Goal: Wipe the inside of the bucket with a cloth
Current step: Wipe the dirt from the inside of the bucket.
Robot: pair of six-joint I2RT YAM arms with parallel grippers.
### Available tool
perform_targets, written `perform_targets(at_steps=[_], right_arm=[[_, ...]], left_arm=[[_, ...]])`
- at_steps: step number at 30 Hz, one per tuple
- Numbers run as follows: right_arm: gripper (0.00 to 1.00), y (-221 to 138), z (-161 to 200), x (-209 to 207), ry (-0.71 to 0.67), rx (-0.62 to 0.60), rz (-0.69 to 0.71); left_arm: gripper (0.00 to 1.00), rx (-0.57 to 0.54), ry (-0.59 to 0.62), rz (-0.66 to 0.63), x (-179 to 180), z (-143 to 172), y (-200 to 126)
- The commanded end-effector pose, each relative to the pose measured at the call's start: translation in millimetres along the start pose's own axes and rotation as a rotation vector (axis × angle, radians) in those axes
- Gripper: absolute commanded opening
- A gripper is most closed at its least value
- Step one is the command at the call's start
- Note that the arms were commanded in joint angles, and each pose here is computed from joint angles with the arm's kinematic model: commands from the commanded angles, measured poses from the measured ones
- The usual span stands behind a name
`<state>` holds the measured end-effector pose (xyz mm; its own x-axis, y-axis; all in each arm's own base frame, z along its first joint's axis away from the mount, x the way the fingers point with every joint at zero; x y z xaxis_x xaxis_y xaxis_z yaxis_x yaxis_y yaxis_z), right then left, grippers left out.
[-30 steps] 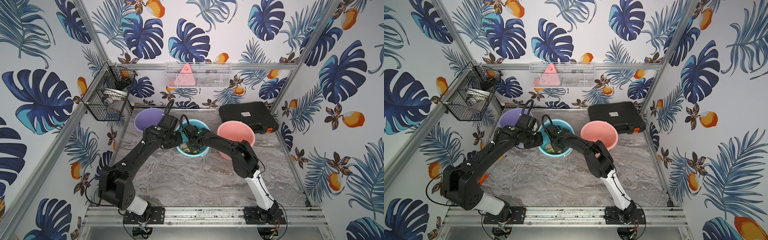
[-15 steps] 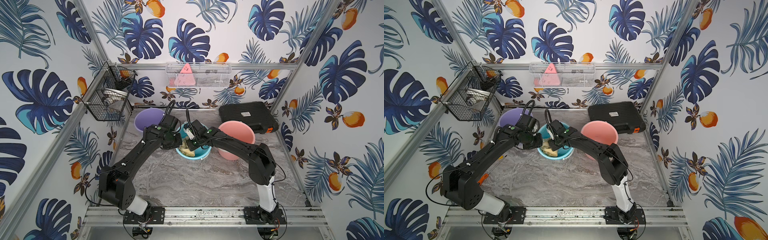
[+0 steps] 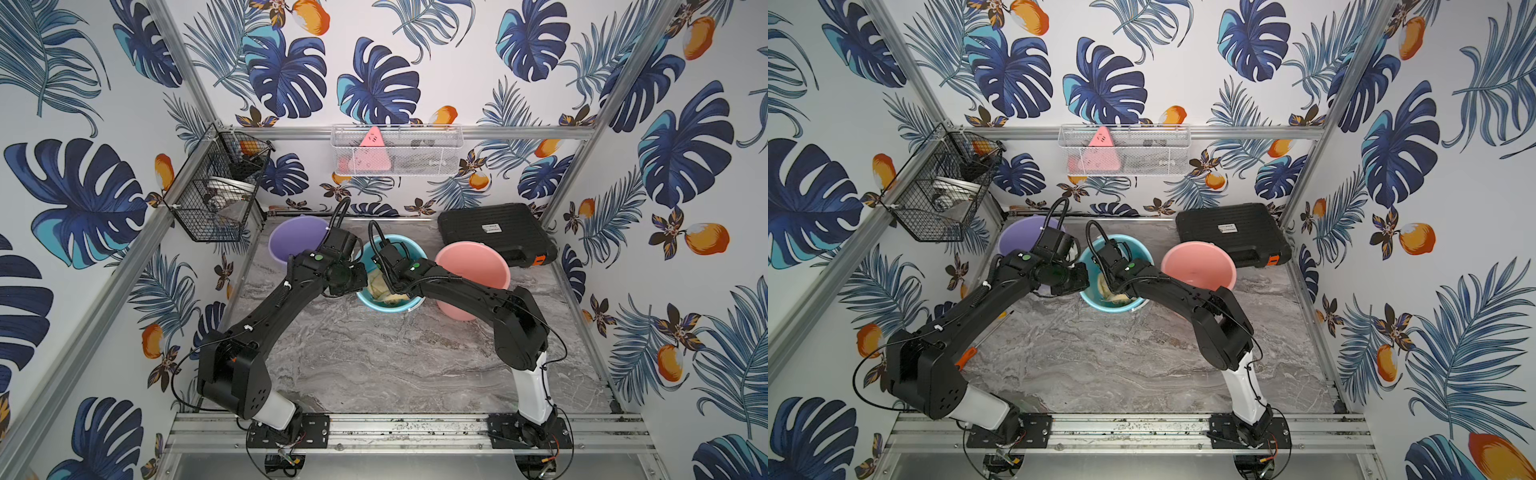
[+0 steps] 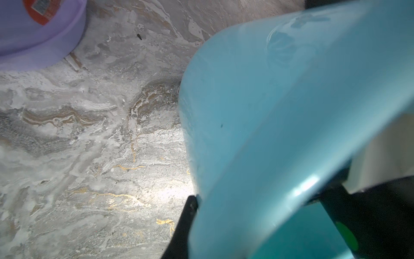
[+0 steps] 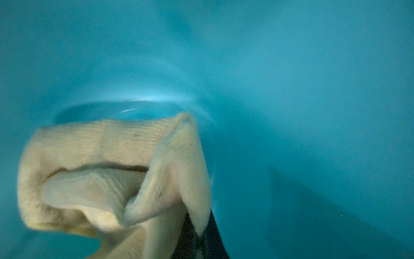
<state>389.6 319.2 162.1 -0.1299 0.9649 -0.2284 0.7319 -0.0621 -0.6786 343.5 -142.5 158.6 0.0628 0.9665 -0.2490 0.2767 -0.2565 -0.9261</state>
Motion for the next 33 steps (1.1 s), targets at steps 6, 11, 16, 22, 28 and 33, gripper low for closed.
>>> perform_targets(at_steps=[6, 11, 16, 22, 28, 33], right_arm=[[0.0, 51, 0, 10, 0.107, -0.071, 0.124], [0.0, 56, 5, 30, 0.185, -0.087, -0.012], [0.0, 50, 6, 50, 0.257, -0.129, -0.199], [0.0, 44, 5, 79, 0.269, -0.091, -0.417], [0.0, 32, 5, 102, 0.236, -0.073, -0.642], [0.0, 22, 19, 110, 0.151, 0.049, -0.806]], left_arm=[[0.0, 0.149, 0.056, 0.09, -9, 30, 5], [0.0, 0.175, 0.065, 0.091, -10, 37, 9], [0.0, 0.191, 0.067, 0.105, -14, 43, 16], [0.0, 0.206, 0.078, 0.108, -21, 46, 25], [0.0, 0.207, 0.082, 0.108, -23, 46, 27], [0.0, 0.206, 0.087, 0.078, -19, 46, 29]])
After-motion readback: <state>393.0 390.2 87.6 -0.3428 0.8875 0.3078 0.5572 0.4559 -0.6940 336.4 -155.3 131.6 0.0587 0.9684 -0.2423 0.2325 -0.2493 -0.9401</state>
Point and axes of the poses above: each gripper's point midway between its finger pads, its own y axis out along the fingers, its own x axis along the line the jaws close on, z = x × y, the point moved 4 cm from there along -y, back along the fingers, and after that the axes turned 14 degrees about y, right-handed, at the moved point
